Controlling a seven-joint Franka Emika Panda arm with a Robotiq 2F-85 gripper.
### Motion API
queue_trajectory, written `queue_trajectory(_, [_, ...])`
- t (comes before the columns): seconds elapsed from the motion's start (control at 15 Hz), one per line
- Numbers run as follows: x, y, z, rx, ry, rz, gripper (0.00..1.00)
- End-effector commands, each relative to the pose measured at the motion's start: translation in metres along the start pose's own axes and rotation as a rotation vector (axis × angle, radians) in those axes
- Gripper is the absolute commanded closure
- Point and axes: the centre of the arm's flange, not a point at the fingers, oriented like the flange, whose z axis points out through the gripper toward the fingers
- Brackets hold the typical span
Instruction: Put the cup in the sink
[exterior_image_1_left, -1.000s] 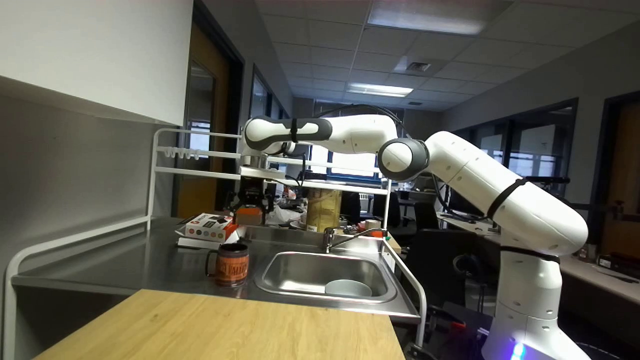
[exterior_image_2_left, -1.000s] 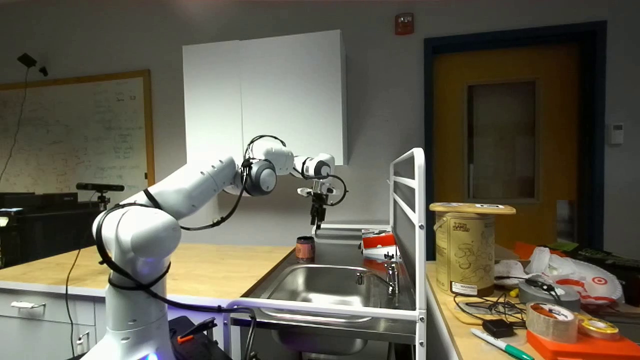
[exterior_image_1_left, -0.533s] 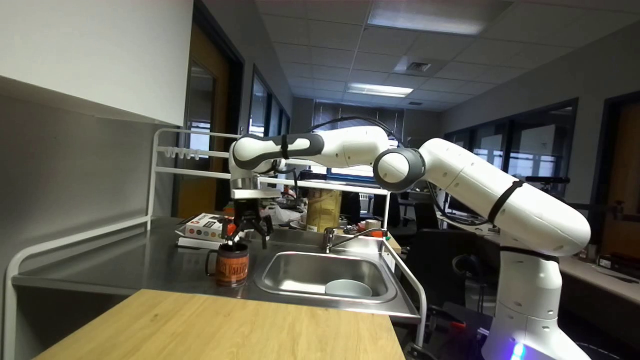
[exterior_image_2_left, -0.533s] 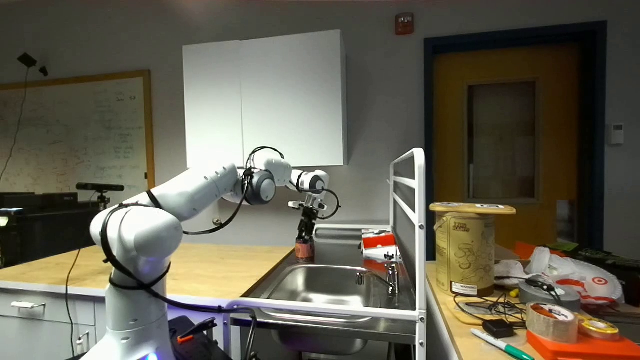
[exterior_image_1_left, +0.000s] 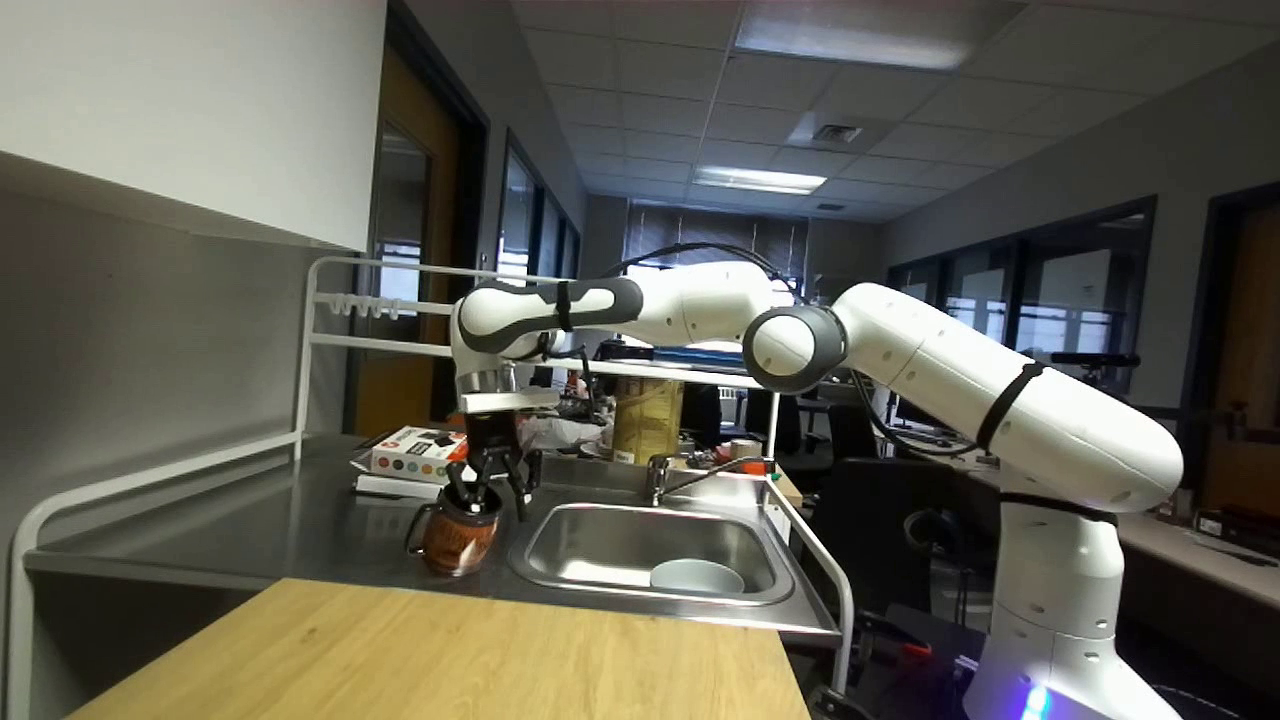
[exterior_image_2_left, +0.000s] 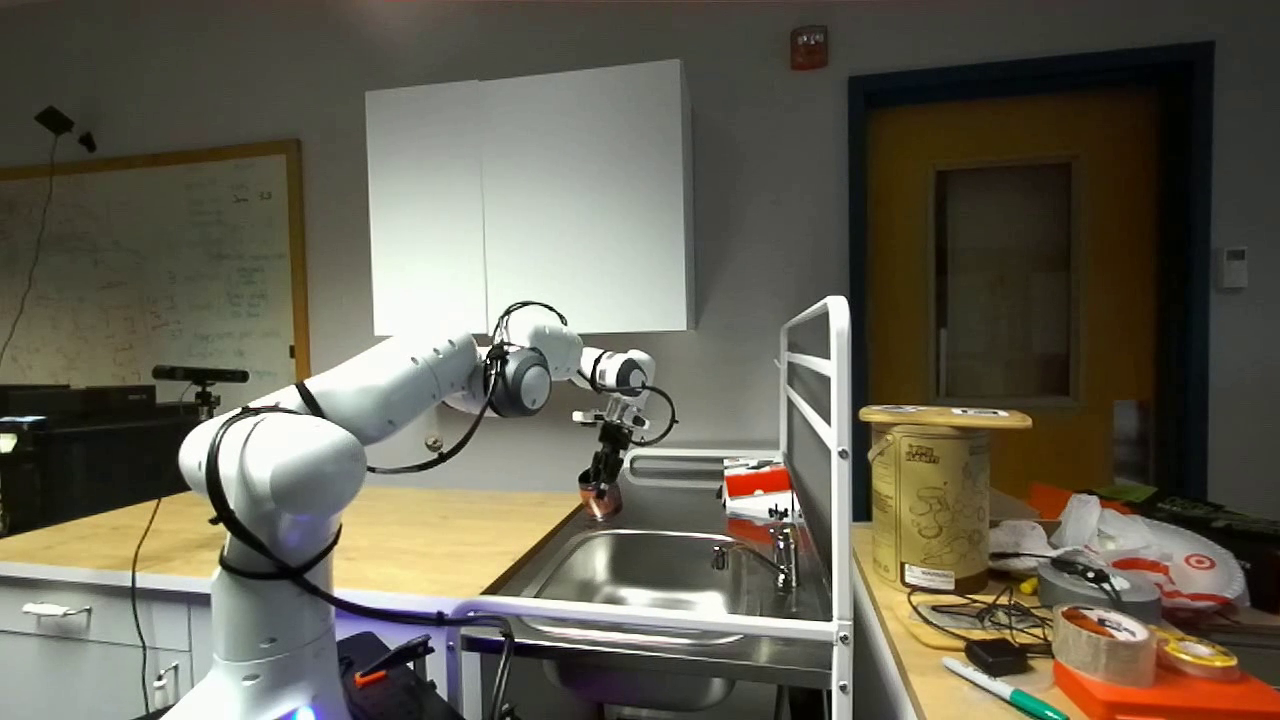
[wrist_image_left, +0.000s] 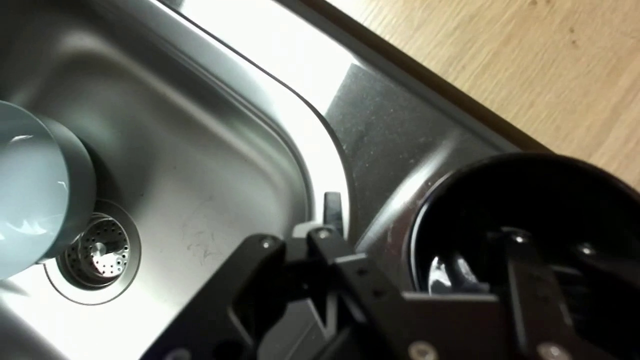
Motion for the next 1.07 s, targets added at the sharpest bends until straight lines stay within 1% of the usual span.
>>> queue_trajectory(0.0, [0.009,-0.012,-0.027,0.008,-0.004,0.009,0.71])
queue_trajectory(0.07, [0.008,-0.011,-0.031,0.014,0.001,0.007,0.8])
queue_trajectory(0.2, [0.008,-0.011,-0.04,0.03,0.013,0.007,0.92])
queue_trajectory(0.33, [0.009,-0.011,-0.051,0.058,0.023,0.007,0.96])
queue_trajectory(0.4, [0.008,-0.013,-0.057,0.079,0.025,0.004,0.96])
queue_trajectory(0.47, [0.008,-0.013,-0.062,0.092,0.032,0.004,0.93])
queue_trajectory(0.53, [0.01,-0.013,-0.065,0.104,0.035,0.004,0.94])
queue_trajectory(0.6, [0.011,-0.014,-0.068,0.114,0.035,0.004,0.93])
queue_trajectory(1.0, [0.017,-0.004,-0.089,0.186,0.047,0.027,0.93])
